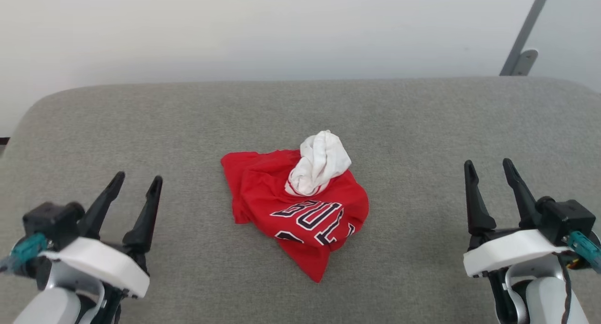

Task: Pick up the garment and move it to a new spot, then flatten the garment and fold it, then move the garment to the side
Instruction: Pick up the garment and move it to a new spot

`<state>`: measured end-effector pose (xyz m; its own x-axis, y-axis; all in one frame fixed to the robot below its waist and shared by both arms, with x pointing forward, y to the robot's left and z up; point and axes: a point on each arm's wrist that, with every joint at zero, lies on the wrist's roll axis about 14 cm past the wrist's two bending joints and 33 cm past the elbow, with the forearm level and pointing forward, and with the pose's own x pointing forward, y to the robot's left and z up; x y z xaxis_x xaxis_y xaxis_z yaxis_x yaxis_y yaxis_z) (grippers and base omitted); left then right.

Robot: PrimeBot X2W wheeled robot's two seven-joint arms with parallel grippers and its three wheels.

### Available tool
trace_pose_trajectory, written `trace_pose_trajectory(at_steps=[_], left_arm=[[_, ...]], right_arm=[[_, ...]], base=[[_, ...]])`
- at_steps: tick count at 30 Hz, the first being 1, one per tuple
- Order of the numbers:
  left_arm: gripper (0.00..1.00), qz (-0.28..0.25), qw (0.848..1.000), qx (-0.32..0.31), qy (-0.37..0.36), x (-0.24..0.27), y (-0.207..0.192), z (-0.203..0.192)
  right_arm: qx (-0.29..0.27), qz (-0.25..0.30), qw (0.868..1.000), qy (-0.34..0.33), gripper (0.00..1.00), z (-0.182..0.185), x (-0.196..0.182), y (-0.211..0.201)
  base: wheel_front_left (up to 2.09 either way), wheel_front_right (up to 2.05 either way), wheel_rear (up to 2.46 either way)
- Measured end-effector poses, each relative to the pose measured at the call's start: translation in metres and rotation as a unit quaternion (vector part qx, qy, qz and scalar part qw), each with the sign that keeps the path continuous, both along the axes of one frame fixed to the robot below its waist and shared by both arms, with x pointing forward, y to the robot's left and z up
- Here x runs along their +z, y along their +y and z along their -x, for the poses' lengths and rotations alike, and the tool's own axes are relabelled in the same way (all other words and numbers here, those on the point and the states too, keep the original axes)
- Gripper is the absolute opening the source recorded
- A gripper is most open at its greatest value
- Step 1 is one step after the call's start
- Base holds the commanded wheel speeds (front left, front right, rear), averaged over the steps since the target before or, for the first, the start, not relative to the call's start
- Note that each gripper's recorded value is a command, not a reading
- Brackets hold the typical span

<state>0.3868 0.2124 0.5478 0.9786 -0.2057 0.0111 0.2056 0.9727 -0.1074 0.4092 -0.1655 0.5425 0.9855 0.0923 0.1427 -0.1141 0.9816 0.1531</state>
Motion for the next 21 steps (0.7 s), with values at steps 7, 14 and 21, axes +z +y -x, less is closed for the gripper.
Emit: trace_pose_trajectory(at_steps=[7,14,21], left_arm=[[1.0,0.012,0.999,0.045,-0.009,-0.009,0.022,0.024],[1.0,0.02,0.996,0.084,-0.014,-0.016,0.037,0.042],[1.0,0.033,0.992,0.113,-0.038,-0.013,0.042,0.057]], right_arm=[[0.01,0.001,1.0,0.001,1.0,0.005,0.0,0.007],[0.014,0.001,1.0,0.001,1.0,0.012,0.001,0.009],[0.011,-0.002,1.0,0.002,1.0,0.018,-0.001,0.007]], base=[[0.0,0.0,0.0],[0.0,0.0,0.0],[0.0,0.0,0.0]])
